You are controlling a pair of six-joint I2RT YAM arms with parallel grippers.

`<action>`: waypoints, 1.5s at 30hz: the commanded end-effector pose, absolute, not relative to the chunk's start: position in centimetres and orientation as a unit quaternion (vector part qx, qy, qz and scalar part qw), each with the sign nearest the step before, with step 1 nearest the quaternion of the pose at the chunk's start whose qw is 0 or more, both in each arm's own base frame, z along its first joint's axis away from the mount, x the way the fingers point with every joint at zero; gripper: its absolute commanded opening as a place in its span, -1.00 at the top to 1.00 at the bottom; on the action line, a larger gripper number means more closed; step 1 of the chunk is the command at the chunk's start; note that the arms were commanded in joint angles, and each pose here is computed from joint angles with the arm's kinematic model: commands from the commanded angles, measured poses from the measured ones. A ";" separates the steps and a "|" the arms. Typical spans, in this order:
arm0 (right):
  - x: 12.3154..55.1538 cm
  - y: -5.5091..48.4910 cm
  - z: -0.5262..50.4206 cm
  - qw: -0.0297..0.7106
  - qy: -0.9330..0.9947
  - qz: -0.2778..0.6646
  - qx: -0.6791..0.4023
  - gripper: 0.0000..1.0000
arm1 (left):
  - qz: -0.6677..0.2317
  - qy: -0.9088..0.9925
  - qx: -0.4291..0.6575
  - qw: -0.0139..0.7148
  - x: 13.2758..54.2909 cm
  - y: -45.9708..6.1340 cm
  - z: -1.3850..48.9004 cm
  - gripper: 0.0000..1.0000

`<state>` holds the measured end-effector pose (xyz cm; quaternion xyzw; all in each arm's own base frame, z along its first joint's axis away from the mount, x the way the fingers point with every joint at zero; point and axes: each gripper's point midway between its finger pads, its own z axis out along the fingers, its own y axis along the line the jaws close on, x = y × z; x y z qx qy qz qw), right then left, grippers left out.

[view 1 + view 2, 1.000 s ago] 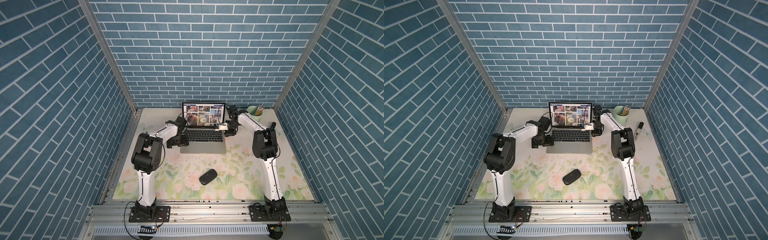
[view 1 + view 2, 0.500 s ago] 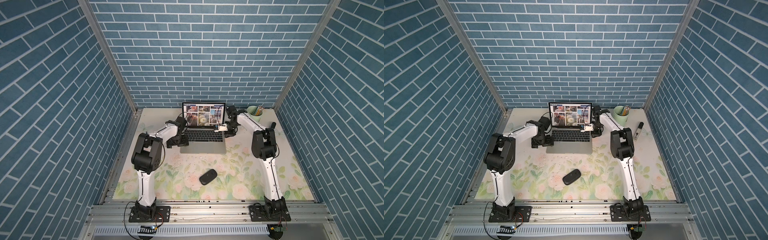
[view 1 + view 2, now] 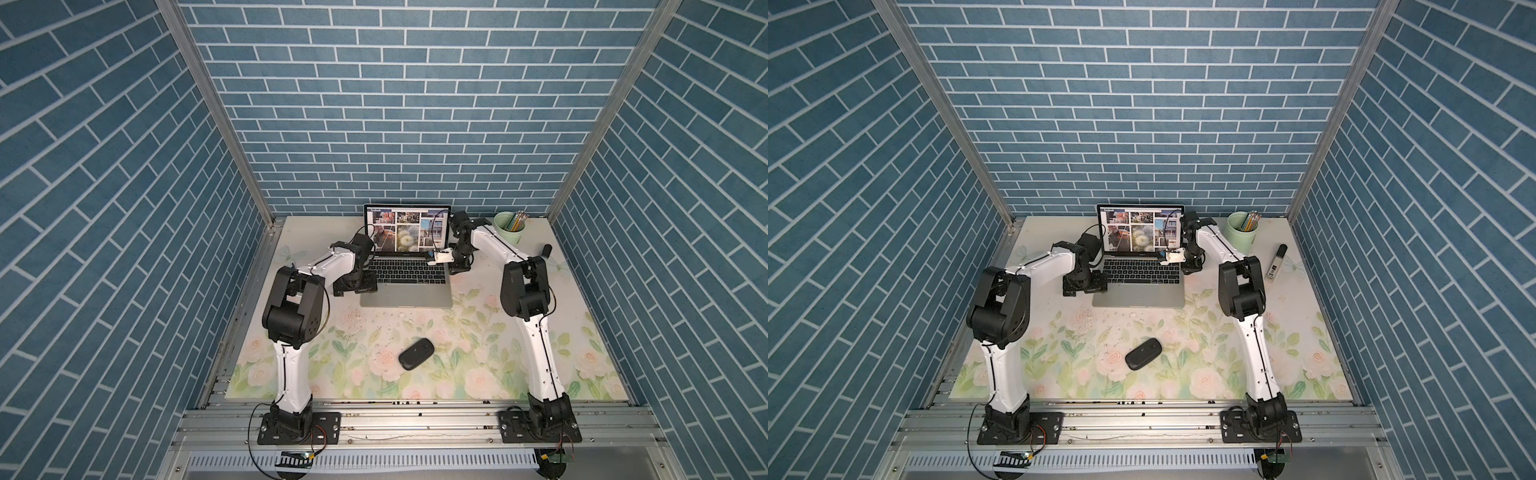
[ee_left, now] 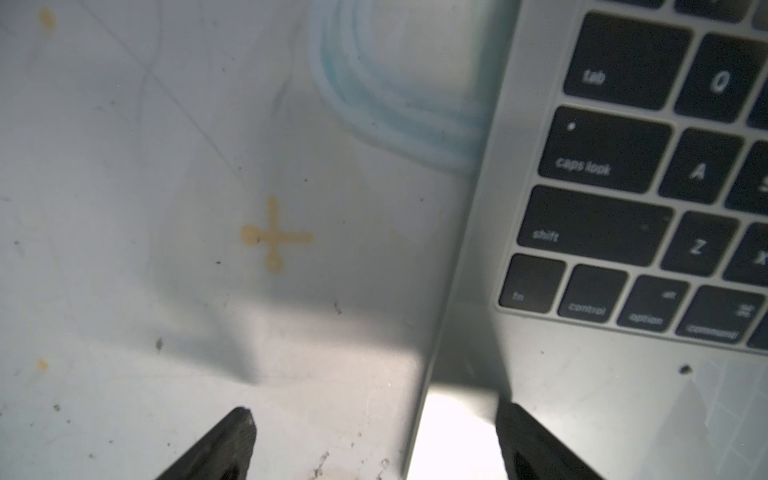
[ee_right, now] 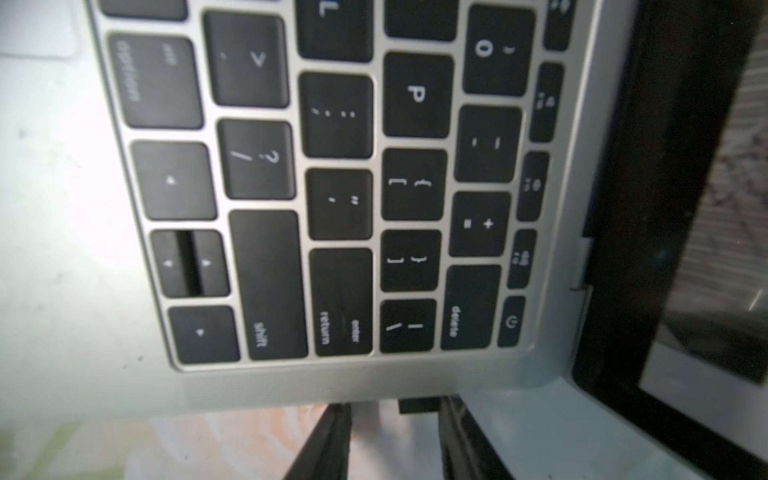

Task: Remove the wireless mouse receiver from the laptop
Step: Take out the USB plug from the USB port.

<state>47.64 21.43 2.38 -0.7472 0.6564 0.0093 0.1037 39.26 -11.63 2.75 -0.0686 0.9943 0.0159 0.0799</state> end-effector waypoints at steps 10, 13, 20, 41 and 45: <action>44.3 24.7 -3.7 0.060 0.641 0.075 -0.762 0.36 | 0.088 0.994 -0.059 0.014 36.0 -8.7 -0.6 -0.91; 44.2 25.3 -3.6 0.065 0.639 0.081 -0.763 0.44 | 0.088 0.994 -0.059 0.013 36.0 -8.7 -0.6 -0.91; 44.1 25.9 -3.8 0.068 0.637 0.084 -0.763 0.67 | 0.088 0.994 -0.060 0.014 36.0 -8.7 -0.6 -0.90; 43.7 24.7 -3.0 0.060 0.645 0.065 -0.759 1.00 | 0.085 0.994 -0.061 0.023 36.3 -8.9 -0.2 -0.91; 43.5 22.9 -2.0 0.055 0.653 0.056 -0.753 1.00 | 0.083 0.994 -0.061 0.030 36.6 -8.9 0.2 -0.90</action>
